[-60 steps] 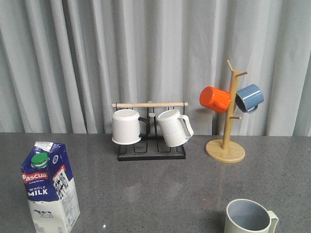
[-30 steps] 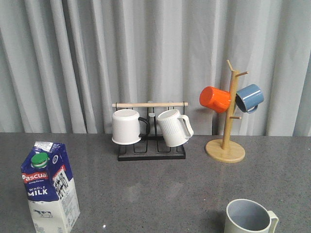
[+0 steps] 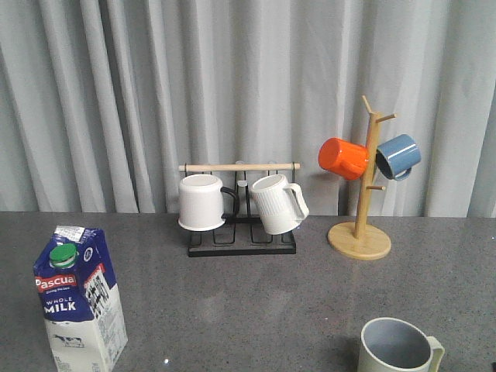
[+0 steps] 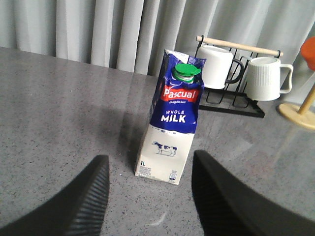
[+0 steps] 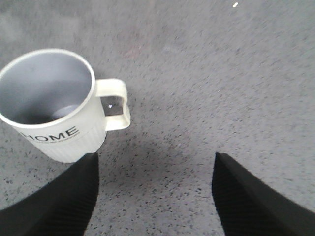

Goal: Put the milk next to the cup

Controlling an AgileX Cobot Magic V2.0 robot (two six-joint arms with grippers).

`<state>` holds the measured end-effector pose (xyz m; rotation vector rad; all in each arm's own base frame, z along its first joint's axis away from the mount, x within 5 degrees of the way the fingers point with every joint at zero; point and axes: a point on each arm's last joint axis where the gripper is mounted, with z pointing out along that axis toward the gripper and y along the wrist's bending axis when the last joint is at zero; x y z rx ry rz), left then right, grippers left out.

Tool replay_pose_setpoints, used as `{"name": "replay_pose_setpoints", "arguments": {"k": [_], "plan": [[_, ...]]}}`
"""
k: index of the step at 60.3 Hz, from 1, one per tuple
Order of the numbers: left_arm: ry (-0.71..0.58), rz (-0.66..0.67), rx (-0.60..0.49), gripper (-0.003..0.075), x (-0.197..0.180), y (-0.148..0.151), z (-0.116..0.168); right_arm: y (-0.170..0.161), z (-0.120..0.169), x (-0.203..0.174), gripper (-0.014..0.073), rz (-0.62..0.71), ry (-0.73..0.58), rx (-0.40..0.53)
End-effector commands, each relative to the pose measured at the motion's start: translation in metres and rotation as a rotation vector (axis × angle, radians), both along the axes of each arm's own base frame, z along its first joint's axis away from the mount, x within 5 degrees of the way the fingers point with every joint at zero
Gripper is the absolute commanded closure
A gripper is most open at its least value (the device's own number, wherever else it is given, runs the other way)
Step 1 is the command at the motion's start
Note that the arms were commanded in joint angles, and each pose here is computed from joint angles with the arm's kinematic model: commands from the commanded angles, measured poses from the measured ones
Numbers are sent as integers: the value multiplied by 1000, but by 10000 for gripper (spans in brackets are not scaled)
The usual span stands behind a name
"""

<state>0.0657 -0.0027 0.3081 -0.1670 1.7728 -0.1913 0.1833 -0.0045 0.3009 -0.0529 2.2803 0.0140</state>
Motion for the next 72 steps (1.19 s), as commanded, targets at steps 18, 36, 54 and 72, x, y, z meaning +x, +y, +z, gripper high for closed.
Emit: {"name": "replay_pose_setpoints", "arguments": {"k": [18,36,54,72], "plan": [[-48,-2,10,343,6,0,13,2,-18,48,125,69,-22,11],[-43,-1,12,343,6,0,13,-1,-41,72,125,76,1,-14],[-42,-2,12,343,6,0,13,-4,-65,90,125,70,32,-30],[-42,-2,12,343,6,0,13,-1,-84,108,136,108,38,-4]]}}
